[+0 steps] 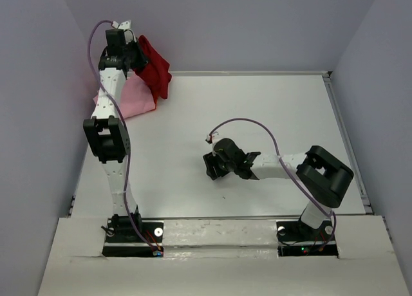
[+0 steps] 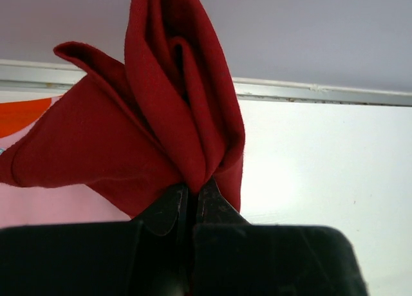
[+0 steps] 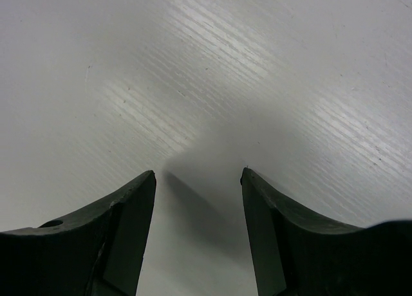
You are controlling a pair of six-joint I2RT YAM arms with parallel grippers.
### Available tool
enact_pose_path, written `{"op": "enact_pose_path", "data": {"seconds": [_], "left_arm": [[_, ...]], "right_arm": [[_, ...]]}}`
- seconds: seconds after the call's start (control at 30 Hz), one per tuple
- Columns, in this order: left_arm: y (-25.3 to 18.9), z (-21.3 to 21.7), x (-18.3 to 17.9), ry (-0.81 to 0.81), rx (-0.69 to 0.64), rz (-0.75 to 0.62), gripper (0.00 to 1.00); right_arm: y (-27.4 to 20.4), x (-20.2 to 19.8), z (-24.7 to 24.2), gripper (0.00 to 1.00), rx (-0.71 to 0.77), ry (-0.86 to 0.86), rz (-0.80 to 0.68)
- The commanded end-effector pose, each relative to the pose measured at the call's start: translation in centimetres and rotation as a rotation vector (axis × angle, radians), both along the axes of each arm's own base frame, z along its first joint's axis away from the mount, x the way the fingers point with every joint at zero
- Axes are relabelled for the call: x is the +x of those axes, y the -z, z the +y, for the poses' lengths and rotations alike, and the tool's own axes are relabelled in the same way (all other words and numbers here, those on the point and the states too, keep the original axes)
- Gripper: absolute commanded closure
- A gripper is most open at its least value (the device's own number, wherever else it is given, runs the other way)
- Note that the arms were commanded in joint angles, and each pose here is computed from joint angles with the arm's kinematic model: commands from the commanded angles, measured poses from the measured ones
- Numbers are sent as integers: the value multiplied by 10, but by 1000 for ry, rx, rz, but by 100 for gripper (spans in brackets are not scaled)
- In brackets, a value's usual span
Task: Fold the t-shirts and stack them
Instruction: Place the square-folded T-shirt at the corner of the board.
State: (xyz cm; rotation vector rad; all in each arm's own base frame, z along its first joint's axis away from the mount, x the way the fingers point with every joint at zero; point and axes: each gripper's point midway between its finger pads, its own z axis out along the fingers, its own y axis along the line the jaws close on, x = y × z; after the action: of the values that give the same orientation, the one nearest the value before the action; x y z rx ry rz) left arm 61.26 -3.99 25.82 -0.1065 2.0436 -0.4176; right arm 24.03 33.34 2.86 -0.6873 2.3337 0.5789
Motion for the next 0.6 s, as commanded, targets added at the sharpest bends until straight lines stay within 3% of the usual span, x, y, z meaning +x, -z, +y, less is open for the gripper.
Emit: {"op": "enact_pose_path", "data": {"seconds": [0.0,0.23,0.57], "left_arm": [[-71,-5,-12,26,5,-151,100],[-68,10,-15,8,5,-140,100],[-31,48,-42,-96,24,-43,100]], "right_arm": [[17,-19,9,39,-12,-44,69],[14,-15,12,39,-11,-47,54],[18,-13,17,39,-27,-55,64]]}}
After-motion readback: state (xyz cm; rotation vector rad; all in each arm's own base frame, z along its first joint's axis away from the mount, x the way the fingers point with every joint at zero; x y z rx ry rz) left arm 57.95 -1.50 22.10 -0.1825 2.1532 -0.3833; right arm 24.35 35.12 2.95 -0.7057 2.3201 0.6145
